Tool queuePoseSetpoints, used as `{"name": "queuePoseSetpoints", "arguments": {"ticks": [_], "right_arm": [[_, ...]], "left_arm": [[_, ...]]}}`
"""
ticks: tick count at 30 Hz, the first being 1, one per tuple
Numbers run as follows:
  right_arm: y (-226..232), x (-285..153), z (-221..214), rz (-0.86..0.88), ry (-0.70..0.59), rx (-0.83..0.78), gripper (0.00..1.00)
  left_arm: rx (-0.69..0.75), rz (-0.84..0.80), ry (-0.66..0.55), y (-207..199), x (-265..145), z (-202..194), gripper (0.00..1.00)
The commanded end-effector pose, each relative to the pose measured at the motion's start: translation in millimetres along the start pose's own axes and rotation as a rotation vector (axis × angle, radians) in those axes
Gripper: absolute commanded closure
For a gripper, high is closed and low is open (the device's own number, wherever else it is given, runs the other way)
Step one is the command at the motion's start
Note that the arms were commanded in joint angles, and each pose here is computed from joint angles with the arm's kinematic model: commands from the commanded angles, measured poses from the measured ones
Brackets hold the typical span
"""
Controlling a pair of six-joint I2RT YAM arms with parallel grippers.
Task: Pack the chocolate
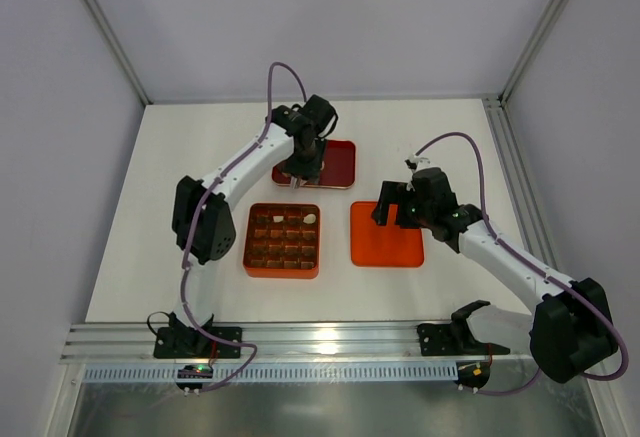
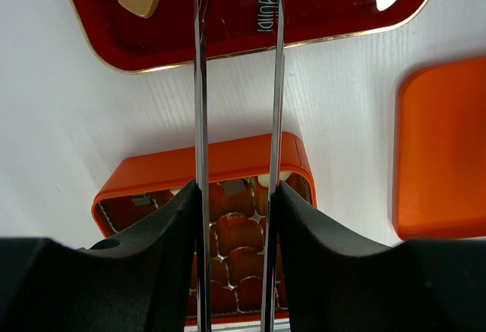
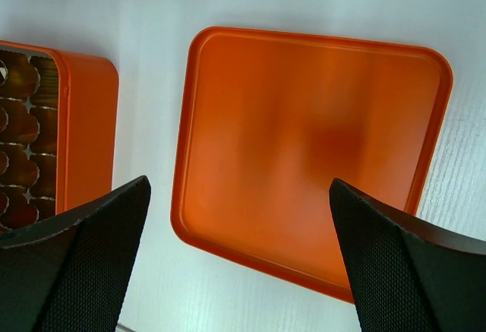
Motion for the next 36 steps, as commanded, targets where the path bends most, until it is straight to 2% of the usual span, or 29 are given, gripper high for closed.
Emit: {"name": "queuePoseSetpoints", "arguments": {"ticks": [1, 10, 19, 36], "right_arm": [[5, -8, 20, 0.018, -0.069, -0.016, 0.00], [4, -10, 19, 0.013, -0.071, -0.015, 0.00], [3, -11, 19, 0.013, -0.072, -0.014, 0.00], [2, -15, 17, 0.009, -0.078, -0.004, 0.00]], "left_arm": [[-0.022, -0.004, -0.031, -1, 4, 11, 0.57], [-0.028, -0.011, -0.018, -2, 12, 12, 0.59], [-0.026, -0.017, -0.014, -1, 2, 10, 0.61], [-0.018, -0.011, -0.010, 4, -11, 8, 0.57]]}}
Point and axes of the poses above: each gripper's point midway between its finger pads, its own x axis out along the fingers, its own y axis along the line the jaws close on, z = x × y, the point moved 3 cm from there along -x, back along the fingers, and after that the axes turned 14 degrees about -x, right-handed, at the moved point
